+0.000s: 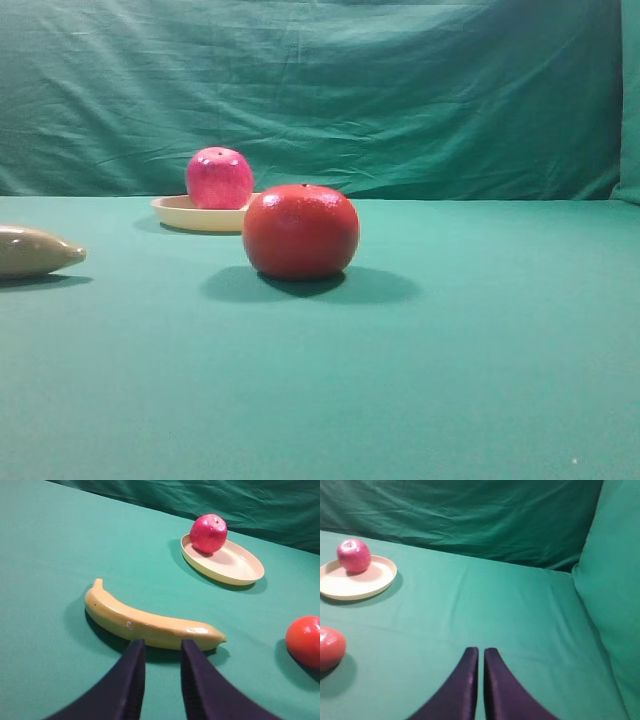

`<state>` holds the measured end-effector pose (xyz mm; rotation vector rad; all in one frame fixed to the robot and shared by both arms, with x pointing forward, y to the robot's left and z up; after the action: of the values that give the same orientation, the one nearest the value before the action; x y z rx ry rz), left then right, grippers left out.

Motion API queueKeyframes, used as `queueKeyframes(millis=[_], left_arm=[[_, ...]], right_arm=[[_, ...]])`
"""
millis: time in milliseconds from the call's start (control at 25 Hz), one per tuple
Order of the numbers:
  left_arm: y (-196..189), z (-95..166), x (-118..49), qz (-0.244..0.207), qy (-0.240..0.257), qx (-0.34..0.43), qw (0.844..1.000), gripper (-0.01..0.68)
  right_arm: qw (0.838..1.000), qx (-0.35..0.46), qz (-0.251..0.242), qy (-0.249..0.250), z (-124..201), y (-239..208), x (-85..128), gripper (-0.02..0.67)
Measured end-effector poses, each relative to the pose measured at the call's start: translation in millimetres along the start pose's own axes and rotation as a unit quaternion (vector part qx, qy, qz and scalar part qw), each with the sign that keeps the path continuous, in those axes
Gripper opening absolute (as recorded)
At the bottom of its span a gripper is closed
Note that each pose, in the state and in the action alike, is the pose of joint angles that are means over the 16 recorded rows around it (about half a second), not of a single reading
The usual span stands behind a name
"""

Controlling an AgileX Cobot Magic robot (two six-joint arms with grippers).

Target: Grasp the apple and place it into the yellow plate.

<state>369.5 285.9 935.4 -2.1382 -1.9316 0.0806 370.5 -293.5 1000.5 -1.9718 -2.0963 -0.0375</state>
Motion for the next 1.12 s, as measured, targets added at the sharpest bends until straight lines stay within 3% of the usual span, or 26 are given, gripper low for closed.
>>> queueKeyframes(millis=[400,760,1120], left_arm=[[0.0,0.0,0.0,0.0,0.0,0.0,1.0,0.157],[0.0,0.0,0.0,0.0,0.0,0.0,1.0,0.157],[0.0,0.0,0.0,0.0,0.0,0.0,1.0,0.157]], right_arm=[[0.999,0.003,0.028,0.021,50.6,10.8,-16.0,0.0],[0.998,0.028,0.054,0.021,63.9,10.2,-24.5,0.0],[0.998,0.058,0.034,0.005,73.4,9.9,-18.5,0.0]])
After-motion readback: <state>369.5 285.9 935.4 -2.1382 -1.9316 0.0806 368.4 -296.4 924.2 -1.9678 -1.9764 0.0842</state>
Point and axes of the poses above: a point on each arm's last joint axis where the gripper is mounted, y pointing out along that axis toward the gripper, x along the wrist's bending axis when the last joint is at zero, z = x × y, the point moved 8 cm from there along y, pointing out along that axis toward the gripper, and after that the axes turned 15 degrees about y, right-handed, at the moved point
